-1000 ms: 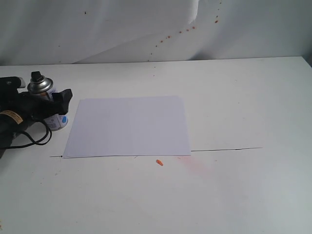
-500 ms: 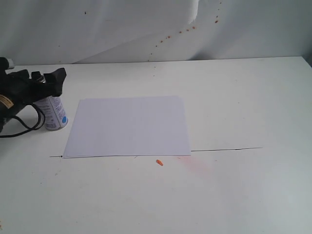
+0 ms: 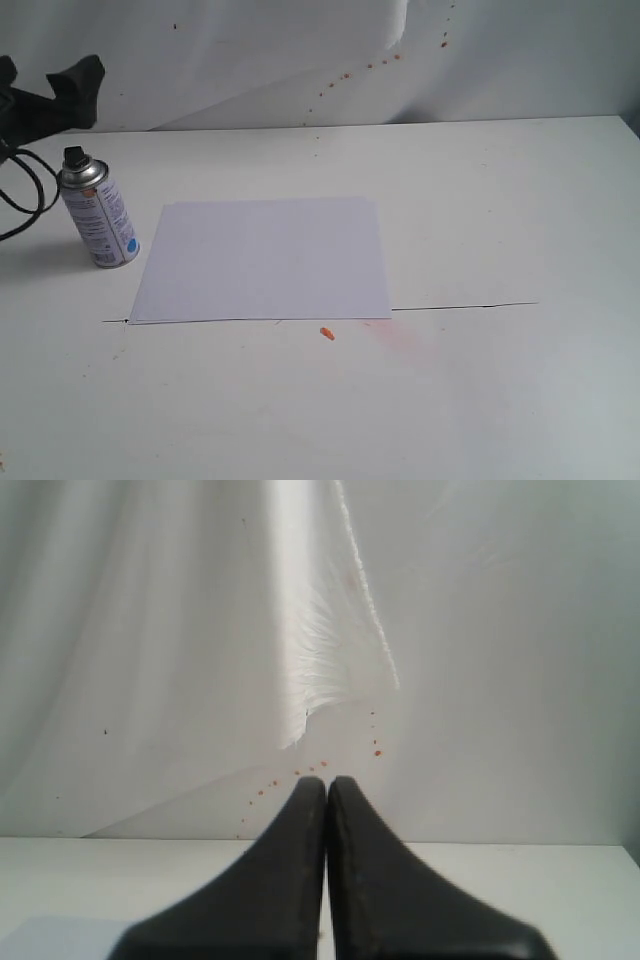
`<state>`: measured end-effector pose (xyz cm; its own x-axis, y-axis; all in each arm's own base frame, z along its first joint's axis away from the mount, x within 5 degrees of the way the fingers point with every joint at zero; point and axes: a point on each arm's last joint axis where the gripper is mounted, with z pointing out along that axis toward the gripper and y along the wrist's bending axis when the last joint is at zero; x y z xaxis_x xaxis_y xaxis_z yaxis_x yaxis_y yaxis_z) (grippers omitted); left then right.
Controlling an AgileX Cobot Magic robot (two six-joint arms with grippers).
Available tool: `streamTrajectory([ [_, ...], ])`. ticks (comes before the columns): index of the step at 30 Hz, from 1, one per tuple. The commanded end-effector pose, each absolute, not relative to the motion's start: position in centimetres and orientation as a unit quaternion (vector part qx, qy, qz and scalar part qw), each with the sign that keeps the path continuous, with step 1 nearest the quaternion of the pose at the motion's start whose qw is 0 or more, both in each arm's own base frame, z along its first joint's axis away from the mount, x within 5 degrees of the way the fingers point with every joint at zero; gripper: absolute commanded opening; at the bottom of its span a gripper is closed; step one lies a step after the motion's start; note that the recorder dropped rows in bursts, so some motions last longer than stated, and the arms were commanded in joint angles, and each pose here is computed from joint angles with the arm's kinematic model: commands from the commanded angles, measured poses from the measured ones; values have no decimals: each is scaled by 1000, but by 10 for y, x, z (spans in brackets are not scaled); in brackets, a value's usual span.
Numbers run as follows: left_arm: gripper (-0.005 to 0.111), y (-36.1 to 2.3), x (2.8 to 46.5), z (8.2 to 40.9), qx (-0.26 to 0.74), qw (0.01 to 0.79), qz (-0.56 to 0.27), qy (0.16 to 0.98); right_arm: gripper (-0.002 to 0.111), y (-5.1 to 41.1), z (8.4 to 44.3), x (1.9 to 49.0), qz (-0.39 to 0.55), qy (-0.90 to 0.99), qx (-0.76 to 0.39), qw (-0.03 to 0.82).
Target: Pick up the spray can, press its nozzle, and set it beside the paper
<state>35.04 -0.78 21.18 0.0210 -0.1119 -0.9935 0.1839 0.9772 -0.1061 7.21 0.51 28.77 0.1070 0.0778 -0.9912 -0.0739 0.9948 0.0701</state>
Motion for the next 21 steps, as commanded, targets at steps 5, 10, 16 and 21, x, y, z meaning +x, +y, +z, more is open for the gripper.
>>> streamTrajectory([
  [5,4,-18,321,268,61,688,-136,710,0,4,287,72,51,666,6,745],
  [10,0,-20,285,310,94,685,-116,713,0,4,287,72,51,666,6,745],
  [16,0,-14,211,345,19,700,-116,704,0,4,287,72,51,666,6,745],
  [21,0,-15,160,359,18,745,-121,656,0,4,287,72,51,666,6,745],
])
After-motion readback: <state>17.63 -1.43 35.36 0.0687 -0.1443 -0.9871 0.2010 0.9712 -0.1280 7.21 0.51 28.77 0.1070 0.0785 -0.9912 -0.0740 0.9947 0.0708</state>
